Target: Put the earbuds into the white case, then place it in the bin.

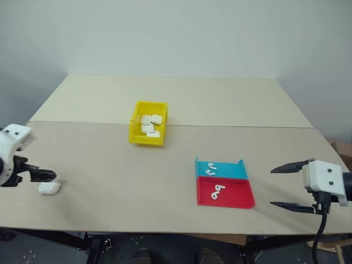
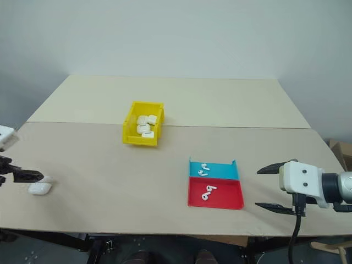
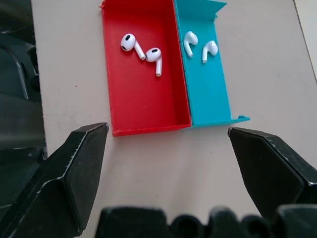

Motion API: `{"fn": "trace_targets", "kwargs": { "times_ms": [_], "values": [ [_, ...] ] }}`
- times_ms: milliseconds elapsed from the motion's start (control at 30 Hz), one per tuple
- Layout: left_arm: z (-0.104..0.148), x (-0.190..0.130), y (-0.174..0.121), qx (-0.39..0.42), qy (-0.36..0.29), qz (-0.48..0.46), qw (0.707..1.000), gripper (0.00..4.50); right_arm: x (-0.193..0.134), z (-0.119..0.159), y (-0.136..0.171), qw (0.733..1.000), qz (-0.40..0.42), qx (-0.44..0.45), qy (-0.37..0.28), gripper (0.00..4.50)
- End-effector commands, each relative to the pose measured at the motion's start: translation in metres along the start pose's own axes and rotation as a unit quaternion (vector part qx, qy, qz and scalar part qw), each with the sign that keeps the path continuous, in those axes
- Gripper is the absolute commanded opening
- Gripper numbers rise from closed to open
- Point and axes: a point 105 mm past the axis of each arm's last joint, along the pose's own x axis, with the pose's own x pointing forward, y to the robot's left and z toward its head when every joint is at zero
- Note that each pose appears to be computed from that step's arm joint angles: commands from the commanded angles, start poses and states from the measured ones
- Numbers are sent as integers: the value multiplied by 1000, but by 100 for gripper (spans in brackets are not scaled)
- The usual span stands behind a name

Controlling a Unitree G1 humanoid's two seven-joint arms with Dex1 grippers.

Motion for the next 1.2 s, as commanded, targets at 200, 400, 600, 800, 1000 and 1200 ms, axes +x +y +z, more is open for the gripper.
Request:
{"fn": "trace_targets", "kwargs": {
  "times_ms": [200,400,600,800,1000,1200],
  "values": [
    [-3,14,21,-29,29,-11,999,450,2,4,0,1000,-13,0,5,448],
    [-9,26,27,-22,58,-25,998,450,1,2,4,1000,-17,6,13,448],
    [-12,40,26,-31,81,-51,995,450,0,1,4,1000,-21,11,20,448],
    [-14,57,22,-18,108,-60,992,450,1,0,6,999,-25,13,28,448],
    [-14,68,23,-20,118,-55,991,450,1,1,6,999,-28,14,31,448],
    [-14,69,20,-27,125,-61,990,450,1,0,7,999,-28,10,38,448]
  ]
}}
